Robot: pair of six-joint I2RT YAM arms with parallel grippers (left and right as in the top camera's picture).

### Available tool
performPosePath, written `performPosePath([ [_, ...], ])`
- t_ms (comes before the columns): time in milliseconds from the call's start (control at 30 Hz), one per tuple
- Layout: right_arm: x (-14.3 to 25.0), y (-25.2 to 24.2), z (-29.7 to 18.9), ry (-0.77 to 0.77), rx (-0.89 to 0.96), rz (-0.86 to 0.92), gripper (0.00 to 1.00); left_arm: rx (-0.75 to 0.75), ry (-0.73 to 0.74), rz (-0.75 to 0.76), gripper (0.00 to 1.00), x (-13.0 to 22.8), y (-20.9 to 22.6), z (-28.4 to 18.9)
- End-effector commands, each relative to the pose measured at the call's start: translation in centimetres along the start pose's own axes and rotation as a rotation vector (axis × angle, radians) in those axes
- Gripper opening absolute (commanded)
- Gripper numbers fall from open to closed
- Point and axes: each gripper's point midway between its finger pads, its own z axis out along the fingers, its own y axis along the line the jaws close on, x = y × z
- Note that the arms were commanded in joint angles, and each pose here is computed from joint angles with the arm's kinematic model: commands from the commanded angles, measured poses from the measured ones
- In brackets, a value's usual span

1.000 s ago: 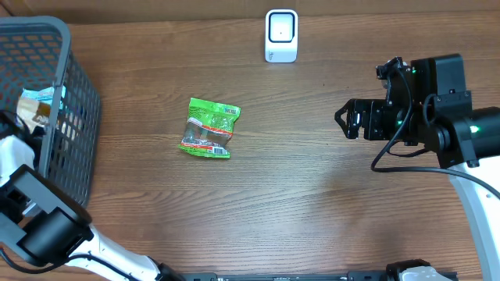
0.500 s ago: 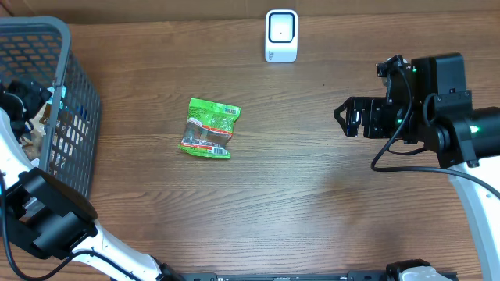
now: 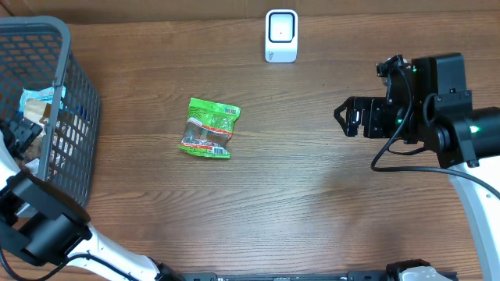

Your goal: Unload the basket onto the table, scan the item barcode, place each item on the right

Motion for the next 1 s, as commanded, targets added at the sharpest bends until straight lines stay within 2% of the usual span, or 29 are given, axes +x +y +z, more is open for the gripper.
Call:
performPosePath([
  [0, -0.7, 0.6, -0.6, -0.025, -0.012, -0.016, 0.99, -0.033, 0.037, -0.044, 1.0, 0.9, 1.6, 2.3],
  [100, -1.0, 0.6, -0.4, -0.031, -0.014, -0.019, 0.99, 0.047, 0.046, 0.047, 1.0, 2.0, 0.3, 5.0],
  [167, -1.2, 0.6, -0.2, -0.034, -0.015, -0.019, 0.99, 0.114, 0.06, 0.086, 0.95, 3.2, -1.0, 6.6],
  [267, -1.2, 0.5, -0.1, -0.031, -0.015, -0.018, 0.99, 0.177, 0.069, 0.098, 0.83, 4.3, -2.6, 7.5],
  [300, -1.2, 0.5, -0.1, -0.031, -0.015, -0.018, 0.99, 0.191, 0.068, 0.103, 0.73, 4.4, -3.1, 7.5],
  [367, -1.2, 0.5, -0.1, -0.031, -0.015, -0.018, 0.99, 0.201, 0.061, 0.109, 0.44, 4.3, -3.5, 7.3],
  [400, -1.2, 0.5, -0.1, -0.03, -0.014, -0.018, 0.99, 0.202, 0.06, 0.109, 0.35, 4.2, -3.5, 7.3],
  [467, -1.2, 0.5, -0.1, -0.031, -0.015, -0.018, 0.99, 0.209, 0.064, 0.105, 0.09, 4.3, -3.7, 7.3],
  [500, -1.2, 0.5, -0.1, -0.03, -0.015, -0.018, 0.99, 0.211, 0.065, 0.105, 0.04, 4.3, -3.7, 7.2],
  [633, -1.2, 0.5, -0.1, -0.031, -0.015, -0.018, 0.99, 0.244, 0.074, 0.105, 0.04, 4.1, -4.1, 6.0],
  [733, -1.2, 0.5, -0.1, -0.031, -0.015, -0.018, 0.99, 0.294, 0.034, 0.101, 0.04, 2.0, -4.8, 3.0],
  [867, -1.2, 0.5, -0.1, -0.031, -0.015, -0.014, 0.99, 0.365, -0.132, 0.085, 0.04, -3.2, -4.8, -8.2],
  [967, -1.2, 0.5, -0.1, -0.029, -0.015, -0.014, 0.99, 0.38, -0.23, 0.08, 0.04, -4.7, -4.1, -13.1],
])
